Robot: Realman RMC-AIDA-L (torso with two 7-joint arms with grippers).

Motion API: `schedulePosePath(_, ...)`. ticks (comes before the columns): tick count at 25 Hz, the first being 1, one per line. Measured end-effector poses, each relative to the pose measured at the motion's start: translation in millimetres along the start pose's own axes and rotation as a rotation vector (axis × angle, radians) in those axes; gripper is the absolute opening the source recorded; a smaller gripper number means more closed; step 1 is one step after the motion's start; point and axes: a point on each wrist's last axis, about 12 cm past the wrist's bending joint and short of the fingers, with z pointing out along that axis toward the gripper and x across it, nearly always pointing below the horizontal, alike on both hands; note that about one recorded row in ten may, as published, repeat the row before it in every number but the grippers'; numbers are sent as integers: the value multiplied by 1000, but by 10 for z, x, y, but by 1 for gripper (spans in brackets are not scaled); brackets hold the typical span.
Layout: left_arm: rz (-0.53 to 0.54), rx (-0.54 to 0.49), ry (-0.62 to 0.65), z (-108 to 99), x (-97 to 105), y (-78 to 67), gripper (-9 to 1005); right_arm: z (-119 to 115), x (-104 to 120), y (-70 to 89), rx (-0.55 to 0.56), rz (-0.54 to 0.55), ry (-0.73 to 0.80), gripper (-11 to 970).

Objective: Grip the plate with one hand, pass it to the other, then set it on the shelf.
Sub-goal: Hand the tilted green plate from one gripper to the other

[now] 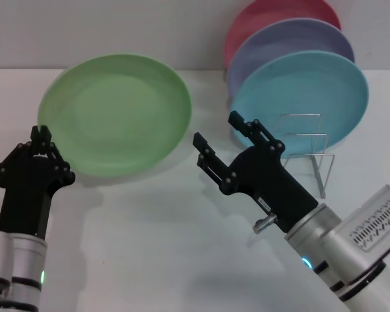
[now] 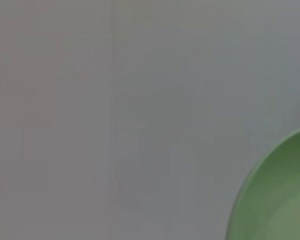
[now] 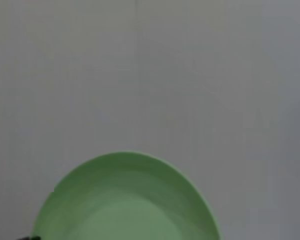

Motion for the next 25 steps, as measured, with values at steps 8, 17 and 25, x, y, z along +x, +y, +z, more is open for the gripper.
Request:
schedulePosePath(8, 27, -80, 19, -123, -15, 6, 43, 168, 32, -94, -20, -1, 52, 699)
schedulePosePath(17, 62, -102, 33, -207, -26, -46, 44, 365, 26, -134, -48, -24, 88, 698)
schedulePosePath(25, 57, -91, 27, -239, -47, -91, 46, 433, 26, -154, -49, -35, 106, 699)
